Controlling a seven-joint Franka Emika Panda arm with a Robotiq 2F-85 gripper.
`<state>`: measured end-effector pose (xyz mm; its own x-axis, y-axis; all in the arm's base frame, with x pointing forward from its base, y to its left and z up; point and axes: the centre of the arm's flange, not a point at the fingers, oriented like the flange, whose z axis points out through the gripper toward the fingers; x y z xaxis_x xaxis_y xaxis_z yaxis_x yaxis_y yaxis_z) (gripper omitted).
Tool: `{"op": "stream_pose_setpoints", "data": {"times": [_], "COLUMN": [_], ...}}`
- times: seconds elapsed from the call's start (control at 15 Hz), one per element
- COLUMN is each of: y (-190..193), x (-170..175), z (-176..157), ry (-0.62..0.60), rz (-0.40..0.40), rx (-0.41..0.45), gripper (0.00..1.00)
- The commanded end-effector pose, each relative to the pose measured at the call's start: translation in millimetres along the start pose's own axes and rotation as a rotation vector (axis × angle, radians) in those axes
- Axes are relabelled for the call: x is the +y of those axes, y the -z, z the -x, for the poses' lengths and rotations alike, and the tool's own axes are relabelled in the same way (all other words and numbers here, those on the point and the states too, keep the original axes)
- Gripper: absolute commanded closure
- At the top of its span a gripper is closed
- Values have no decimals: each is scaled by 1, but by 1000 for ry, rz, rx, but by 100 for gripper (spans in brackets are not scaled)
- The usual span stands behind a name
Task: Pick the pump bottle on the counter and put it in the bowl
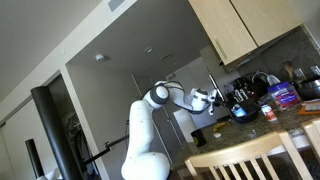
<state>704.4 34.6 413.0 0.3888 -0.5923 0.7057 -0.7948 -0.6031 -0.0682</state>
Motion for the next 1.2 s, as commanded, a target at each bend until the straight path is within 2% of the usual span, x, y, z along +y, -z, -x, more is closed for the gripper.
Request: {"op": "stream_pose_setpoints", "data": {"times": [0.0,0.07,0.13,0.27,0.47,0.67,0.87,1.07,1.13], "y": [4,5,6,6,5,13,41,87,105], "x": [9,9,9,12,24,36,49,62,68], "z": [23,23,23,22,11,-10,-41,-78,-91], "ry": [15,23,23,17,-29,-82,-123,-74,-32], "rz": [2,3,-5,4,20,31,8,-25,-51], "rx": [11,-28,-43,-55,-69,-36,5,-63,-134], "gripper": [53,53,7,1,0,0,0,0,0]}}
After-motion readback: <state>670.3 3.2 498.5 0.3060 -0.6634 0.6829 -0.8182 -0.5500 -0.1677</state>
